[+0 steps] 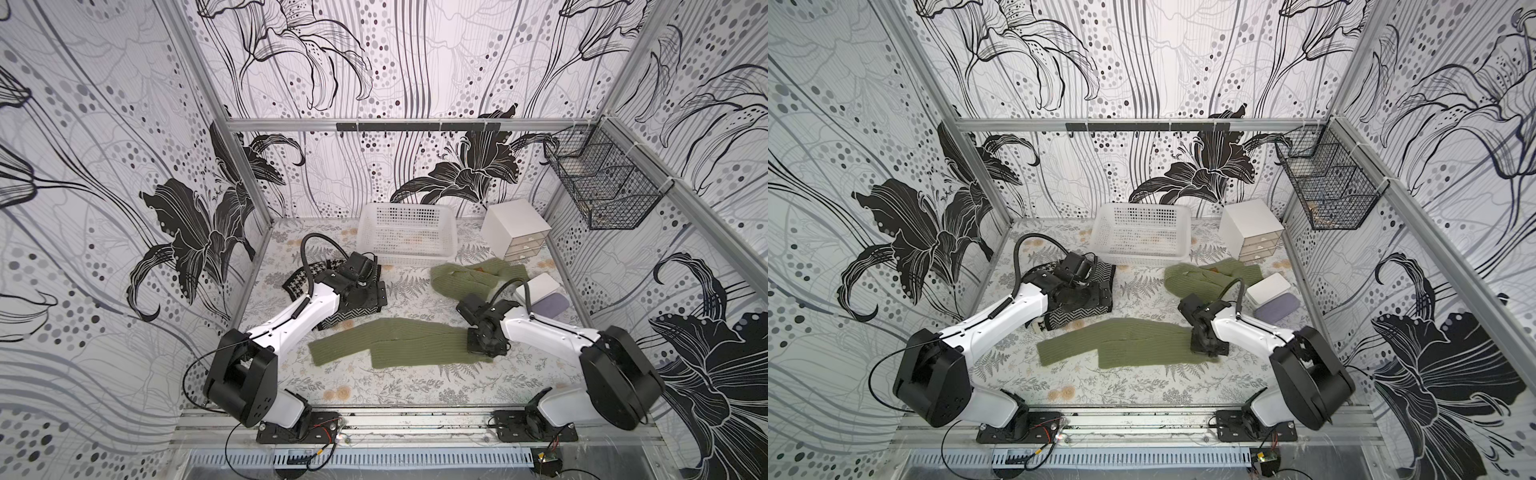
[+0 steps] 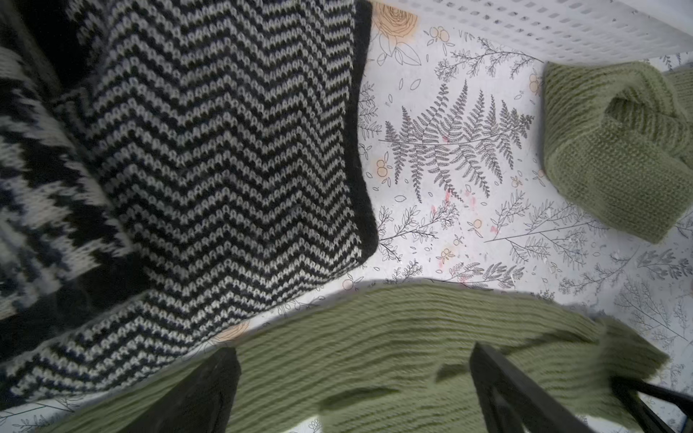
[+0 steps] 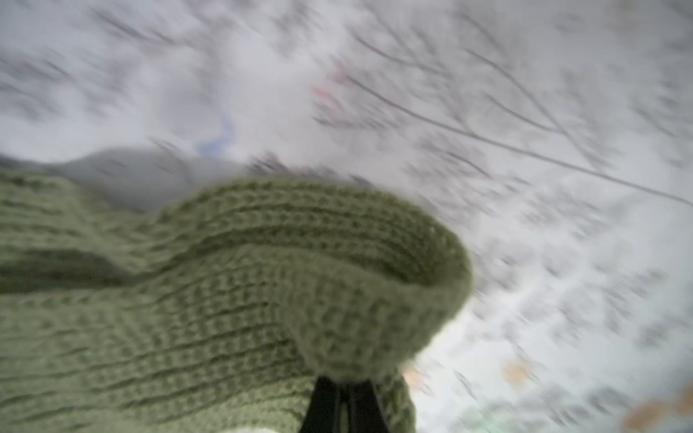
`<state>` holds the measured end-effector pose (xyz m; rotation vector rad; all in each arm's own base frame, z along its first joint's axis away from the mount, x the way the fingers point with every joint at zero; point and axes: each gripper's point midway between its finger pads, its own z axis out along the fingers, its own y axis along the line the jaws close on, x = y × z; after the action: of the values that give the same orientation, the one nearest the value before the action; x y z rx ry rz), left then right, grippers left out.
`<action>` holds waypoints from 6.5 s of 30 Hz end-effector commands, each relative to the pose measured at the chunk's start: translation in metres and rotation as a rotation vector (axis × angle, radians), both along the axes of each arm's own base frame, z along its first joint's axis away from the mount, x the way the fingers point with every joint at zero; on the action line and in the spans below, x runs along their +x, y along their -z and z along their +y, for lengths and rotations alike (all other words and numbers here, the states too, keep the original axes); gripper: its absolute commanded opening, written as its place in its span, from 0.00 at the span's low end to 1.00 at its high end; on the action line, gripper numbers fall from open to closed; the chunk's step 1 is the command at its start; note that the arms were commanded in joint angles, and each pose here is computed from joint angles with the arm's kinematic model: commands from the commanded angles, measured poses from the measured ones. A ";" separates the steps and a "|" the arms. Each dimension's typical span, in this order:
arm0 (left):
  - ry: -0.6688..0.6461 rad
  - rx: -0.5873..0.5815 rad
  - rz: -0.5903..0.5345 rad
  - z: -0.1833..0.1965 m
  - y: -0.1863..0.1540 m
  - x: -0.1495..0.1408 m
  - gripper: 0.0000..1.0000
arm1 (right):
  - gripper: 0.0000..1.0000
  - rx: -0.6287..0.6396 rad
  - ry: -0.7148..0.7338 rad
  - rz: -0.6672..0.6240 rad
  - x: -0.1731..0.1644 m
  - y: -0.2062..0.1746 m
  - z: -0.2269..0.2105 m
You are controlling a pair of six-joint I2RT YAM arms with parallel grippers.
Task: Roll up the scarf and place it into the basket
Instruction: Fold the scarf at the center of the board.
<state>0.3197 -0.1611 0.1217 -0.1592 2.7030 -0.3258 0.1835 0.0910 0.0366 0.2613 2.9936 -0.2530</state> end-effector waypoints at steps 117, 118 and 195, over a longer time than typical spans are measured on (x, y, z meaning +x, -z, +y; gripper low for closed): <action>-0.514 0.082 0.292 0.134 0.070 -0.091 0.22 | 0.65 0.222 -0.397 -0.108 -0.046 -0.029 0.128; -0.503 0.068 0.288 0.131 0.067 -0.090 0.22 | 0.64 0.222 -0.400 -0.108 -0.046 -0.029 0.129; -0.535 0.281 0.122 0.145 0.069 -0.020 0.00 | 0.65 0.157 -0.589 -0.018 0.055 0.037 0.198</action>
<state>0.2942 -0.0236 0.0521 -0.7885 2.7155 0.1807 0.2561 0.3214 0.0224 -0.5557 2.8171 0.1939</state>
